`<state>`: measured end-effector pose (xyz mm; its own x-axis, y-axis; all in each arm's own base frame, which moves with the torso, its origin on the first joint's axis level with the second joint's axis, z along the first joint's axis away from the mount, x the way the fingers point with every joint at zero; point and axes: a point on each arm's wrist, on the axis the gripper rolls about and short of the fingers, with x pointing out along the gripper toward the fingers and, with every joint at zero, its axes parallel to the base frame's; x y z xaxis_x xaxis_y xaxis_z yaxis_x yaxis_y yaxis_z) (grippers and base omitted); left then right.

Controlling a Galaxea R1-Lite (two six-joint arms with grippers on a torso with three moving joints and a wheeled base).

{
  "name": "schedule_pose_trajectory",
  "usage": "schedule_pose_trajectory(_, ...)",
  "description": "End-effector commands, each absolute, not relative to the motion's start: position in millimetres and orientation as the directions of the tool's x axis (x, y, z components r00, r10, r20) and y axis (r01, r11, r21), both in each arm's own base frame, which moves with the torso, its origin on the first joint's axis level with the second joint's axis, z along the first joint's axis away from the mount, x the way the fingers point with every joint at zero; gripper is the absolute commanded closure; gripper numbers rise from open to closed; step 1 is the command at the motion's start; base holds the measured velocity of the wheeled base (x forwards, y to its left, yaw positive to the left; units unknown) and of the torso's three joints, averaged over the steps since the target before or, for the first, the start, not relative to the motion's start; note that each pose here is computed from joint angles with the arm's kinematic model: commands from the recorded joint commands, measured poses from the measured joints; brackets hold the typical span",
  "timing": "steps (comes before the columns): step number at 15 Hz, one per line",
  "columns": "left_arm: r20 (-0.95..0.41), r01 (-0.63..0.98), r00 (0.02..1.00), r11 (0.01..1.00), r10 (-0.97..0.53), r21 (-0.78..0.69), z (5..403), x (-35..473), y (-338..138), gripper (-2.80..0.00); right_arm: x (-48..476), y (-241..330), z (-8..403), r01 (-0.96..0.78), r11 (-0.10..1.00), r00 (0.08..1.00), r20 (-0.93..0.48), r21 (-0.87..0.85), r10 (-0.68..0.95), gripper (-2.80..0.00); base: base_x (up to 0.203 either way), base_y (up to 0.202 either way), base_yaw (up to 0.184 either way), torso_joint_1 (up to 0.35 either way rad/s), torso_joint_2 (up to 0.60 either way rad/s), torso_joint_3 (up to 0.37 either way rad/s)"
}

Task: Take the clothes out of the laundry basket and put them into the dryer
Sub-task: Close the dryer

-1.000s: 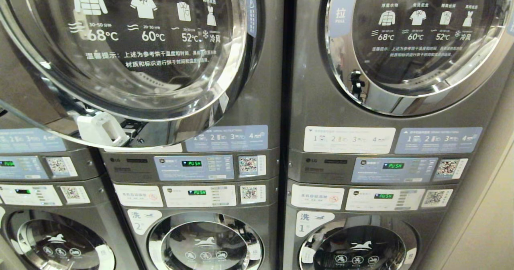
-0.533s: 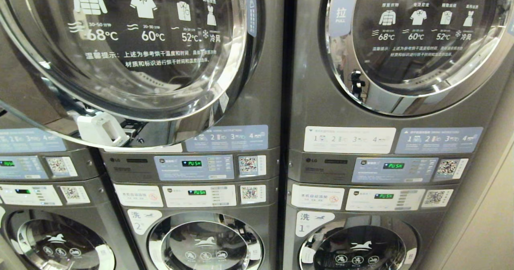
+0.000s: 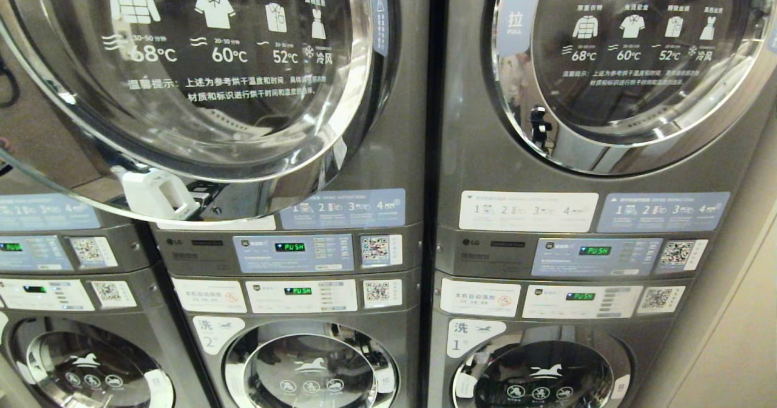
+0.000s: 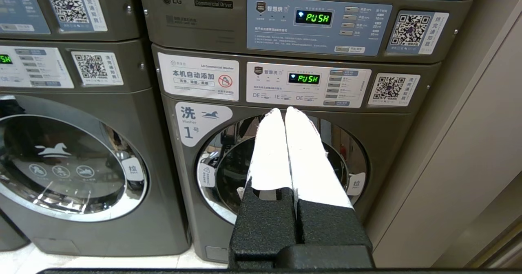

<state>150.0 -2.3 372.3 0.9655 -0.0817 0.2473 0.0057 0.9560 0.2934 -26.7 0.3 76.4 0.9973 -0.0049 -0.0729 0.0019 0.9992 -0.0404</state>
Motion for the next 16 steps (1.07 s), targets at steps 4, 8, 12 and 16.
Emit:
schedule_pose_trajectory(4,0.192,-0.060,0.981,0.960,0.007,0.273,362.0,172.4,0.0,0.00,-26.6,0.2,75.9,0.005,0.999,0.997,-0.075,-0.033,-0.007,0.00,0.000,0.000,0.000,0.000,0.00,0.000)
schedule_pose_trajectory(8,0.188,-0.130,0.979,0.957,0.082,0.260,361.2,174.6,1.8,0.00,-26.6,0.2,76.1,0.005,0.999,0.997,-0.074,-0.034,-0.008,0.00,0.000,0.000,0.000,0.000,0.00,0.000)
schedule_pose_trajectory(12,0.165,-0.139,0.981,0.956,0.098,0.260,353.0,174.0,2.2,0.00,-26.6,0.2,76.1,0.005,0.999,0.997,-0.074,-0.035,-0.008,0.00,0.000,0.000,0.000,0.000,0.00,0.000)
schedule_pose_trajectory(16,0.130,-0.122,0.987,0.967,0.095,0.221,346.1,187.4,2.1,0.00,-26.6,0.2,76.0,0.005,1.000,0.997,-0.074,-0.030,-0.008,0.00,0.000,0.000,0.000,0.000,0.00,0.000)
